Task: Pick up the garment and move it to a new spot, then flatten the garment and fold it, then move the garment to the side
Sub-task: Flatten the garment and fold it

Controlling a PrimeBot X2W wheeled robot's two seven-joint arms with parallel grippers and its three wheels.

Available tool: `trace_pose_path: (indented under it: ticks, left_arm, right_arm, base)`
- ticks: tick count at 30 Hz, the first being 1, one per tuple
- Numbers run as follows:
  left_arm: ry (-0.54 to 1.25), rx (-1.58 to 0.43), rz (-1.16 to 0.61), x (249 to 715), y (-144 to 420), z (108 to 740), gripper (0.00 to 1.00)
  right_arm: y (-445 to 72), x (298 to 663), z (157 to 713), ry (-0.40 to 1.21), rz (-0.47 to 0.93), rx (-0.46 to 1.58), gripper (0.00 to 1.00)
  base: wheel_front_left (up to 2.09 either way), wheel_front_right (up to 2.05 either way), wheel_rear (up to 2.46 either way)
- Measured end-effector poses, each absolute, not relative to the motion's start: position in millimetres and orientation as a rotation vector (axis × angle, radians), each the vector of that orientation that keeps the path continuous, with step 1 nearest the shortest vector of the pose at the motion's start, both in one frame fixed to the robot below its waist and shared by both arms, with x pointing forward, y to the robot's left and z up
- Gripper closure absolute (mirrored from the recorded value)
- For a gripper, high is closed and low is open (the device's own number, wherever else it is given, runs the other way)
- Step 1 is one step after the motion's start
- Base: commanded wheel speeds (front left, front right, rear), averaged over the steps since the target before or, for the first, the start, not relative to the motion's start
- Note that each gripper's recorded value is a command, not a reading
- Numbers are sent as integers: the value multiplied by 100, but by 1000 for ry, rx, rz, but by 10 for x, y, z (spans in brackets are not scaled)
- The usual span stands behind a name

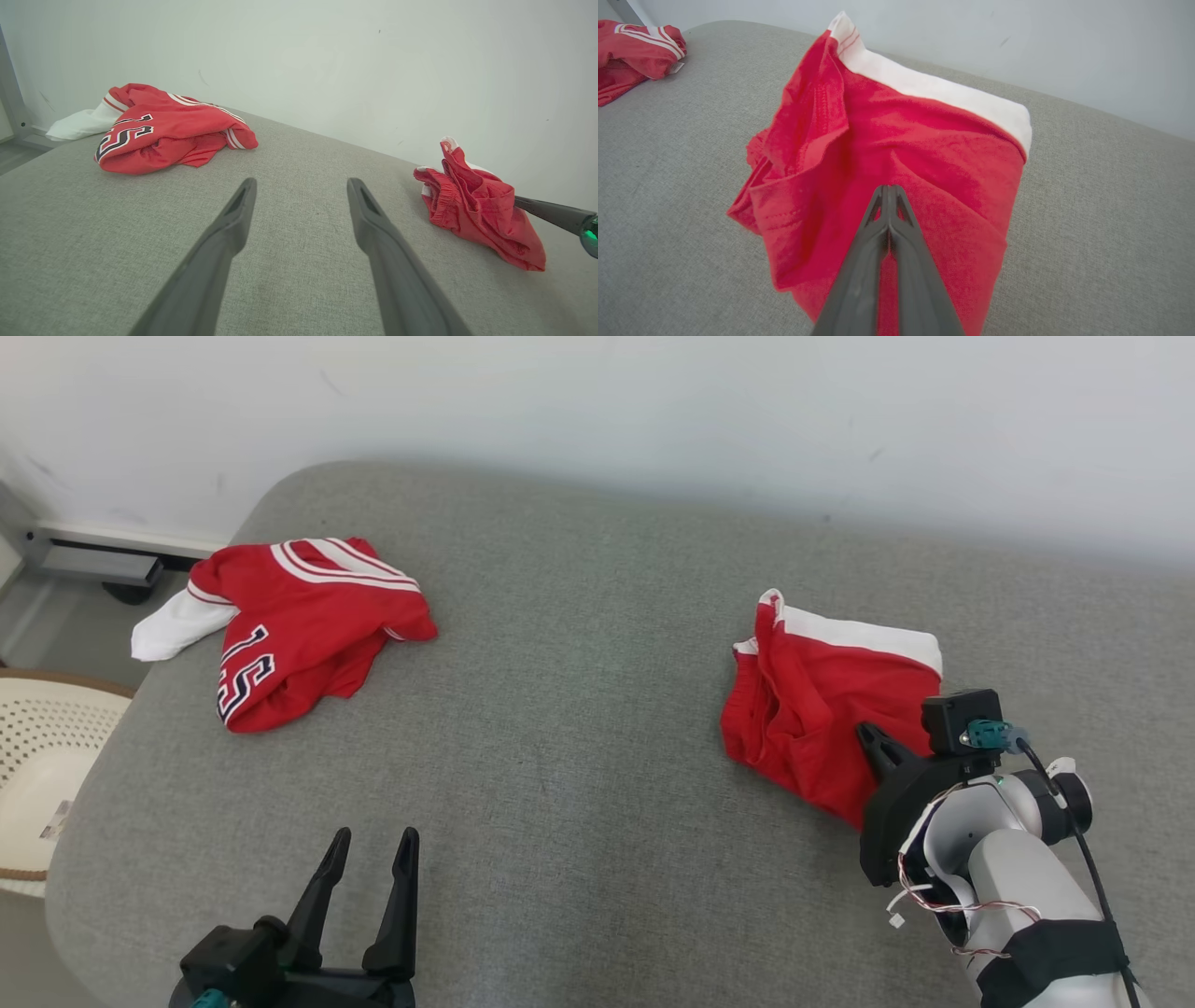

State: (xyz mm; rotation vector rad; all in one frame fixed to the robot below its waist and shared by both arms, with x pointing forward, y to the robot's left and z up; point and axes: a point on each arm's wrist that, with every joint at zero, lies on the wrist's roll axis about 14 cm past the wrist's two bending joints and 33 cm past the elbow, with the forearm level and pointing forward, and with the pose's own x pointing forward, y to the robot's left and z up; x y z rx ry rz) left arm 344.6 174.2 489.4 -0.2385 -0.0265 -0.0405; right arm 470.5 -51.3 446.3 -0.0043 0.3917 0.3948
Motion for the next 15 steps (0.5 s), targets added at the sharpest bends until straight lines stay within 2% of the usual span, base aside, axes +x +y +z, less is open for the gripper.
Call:
trace_pose_path:
  ticks: [15]
  left_arm:
    - [-15,-234,24,3375,1929,4847,0]
  right_arm:
    - [-66,4759,4331,397,508,-49,100]
  base:
    - [0,0,0]
